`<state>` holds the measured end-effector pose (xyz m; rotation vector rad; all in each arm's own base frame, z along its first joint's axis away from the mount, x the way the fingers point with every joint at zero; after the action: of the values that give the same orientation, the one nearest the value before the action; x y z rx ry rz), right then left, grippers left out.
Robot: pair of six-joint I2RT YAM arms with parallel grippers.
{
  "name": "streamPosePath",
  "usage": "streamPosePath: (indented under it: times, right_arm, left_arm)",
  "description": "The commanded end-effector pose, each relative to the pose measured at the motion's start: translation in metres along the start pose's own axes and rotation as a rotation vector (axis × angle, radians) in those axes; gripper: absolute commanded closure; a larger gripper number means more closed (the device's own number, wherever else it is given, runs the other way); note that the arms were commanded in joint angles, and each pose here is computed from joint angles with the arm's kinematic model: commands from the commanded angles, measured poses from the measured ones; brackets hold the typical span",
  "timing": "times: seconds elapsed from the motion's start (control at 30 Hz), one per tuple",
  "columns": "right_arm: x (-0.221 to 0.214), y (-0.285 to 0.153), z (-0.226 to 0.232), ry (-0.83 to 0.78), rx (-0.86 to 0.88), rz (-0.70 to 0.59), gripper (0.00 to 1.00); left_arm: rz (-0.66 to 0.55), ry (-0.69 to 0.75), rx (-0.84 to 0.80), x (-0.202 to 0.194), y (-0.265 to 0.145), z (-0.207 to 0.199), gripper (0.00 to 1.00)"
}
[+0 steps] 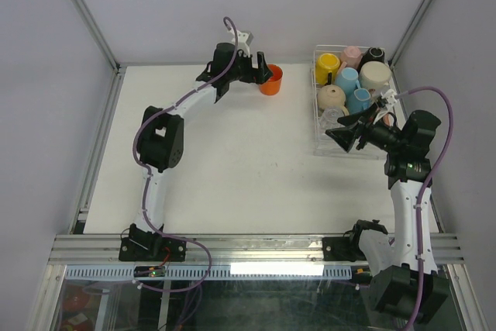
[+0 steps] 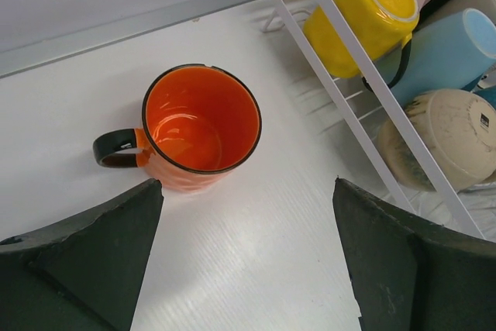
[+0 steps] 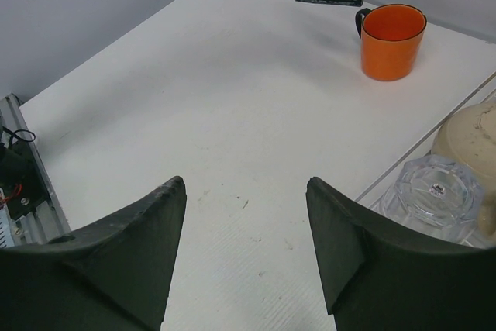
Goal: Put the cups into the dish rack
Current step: Move the cup to the center of the board.
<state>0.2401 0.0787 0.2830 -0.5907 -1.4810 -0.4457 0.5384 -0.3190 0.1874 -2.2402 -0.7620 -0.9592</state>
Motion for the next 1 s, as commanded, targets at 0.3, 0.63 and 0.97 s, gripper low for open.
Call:
streamPosePath:
  times: [0.3,0.63,0.97]
  right_arm:
    - [0.004,0.003,0.000,-0.040,0.004,-0.011,0.34]
    - [0.004,0.003,0.000,-0.042,0.006,-0.012,0.33]
    - [0.004,0.004,0.001,-0.036,0.015,-0.013,0.33]
  left_arm:
    - [-0.252,0.078,0.000,0.058,0.024,0.005,0.26]
    - [-0.350,-0.094,-0.039,0.055,0.051,0.021,0.55]
    - [-0.296,-0.080,0.017,0.031,0.065,0.044,0.68]
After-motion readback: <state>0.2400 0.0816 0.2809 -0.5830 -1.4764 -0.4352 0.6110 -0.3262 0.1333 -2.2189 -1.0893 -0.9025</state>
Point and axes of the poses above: each gripper's point midway between its finger pads, its own y axis out along the fingers, its own z axis along the line the jaws close on, x = y × z, the point moved 3 cm from there along -y, back along the fingers, and after that the axes turned 13 degrees about -y, right-handed, at the moved point
